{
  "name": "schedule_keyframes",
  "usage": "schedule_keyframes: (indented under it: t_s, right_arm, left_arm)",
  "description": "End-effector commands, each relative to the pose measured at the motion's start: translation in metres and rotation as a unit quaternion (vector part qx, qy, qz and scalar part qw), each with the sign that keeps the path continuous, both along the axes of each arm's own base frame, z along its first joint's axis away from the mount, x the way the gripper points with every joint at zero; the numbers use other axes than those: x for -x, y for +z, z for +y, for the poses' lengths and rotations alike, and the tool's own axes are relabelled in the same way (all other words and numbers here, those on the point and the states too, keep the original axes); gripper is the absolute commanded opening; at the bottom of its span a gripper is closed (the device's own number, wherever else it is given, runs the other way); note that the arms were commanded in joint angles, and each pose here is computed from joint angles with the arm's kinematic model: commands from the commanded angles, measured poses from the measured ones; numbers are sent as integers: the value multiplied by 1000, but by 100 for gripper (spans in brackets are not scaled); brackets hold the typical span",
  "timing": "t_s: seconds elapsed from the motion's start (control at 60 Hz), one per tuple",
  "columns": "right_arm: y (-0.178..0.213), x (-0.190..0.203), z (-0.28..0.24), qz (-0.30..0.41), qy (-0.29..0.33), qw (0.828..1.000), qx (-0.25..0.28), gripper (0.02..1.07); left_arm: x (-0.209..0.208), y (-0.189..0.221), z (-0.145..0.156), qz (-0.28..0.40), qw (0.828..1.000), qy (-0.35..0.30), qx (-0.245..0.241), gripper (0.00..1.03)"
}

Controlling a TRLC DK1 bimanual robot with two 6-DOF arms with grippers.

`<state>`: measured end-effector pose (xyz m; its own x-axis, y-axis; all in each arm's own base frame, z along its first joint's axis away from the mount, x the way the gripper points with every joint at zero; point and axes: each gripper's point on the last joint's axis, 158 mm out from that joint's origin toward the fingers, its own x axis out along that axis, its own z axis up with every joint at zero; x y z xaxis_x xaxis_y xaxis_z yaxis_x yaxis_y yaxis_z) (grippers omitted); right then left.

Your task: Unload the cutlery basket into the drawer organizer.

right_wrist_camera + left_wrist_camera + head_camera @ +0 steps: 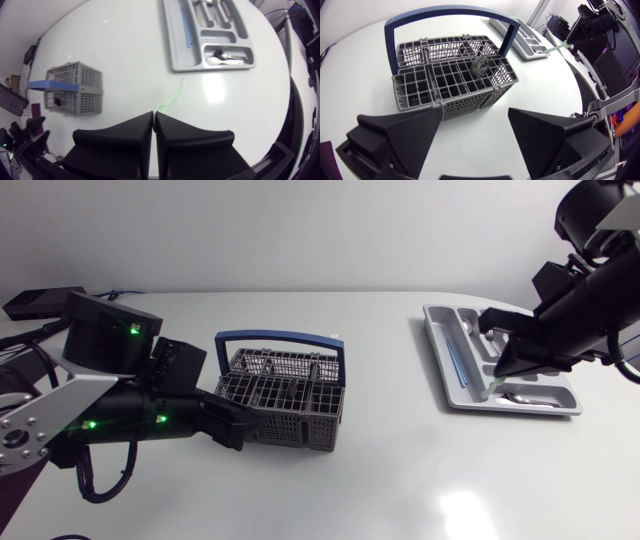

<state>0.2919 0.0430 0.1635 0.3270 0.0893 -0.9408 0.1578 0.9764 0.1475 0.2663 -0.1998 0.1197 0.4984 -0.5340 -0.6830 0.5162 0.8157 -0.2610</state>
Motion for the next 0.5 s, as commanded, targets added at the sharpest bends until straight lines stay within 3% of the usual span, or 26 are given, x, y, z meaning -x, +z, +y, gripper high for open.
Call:
schedule_keyframes:
  t_s: [0.0,0.217,0.483]
  right_arm:
    - [-23,-1,-27,17,-13,998,52,8]
    - [-59,-29,-99,23,-87,981,174,8]
    - [-86,-70,-150,22,-155,958,241,8]
  left_arm:
    - [2,4,-2,-2,1000,3,5,92]
    - [3,6,-3,-6,1000,2,1,92]
    - [4,6,-1,-6,1000,5,-2,92]
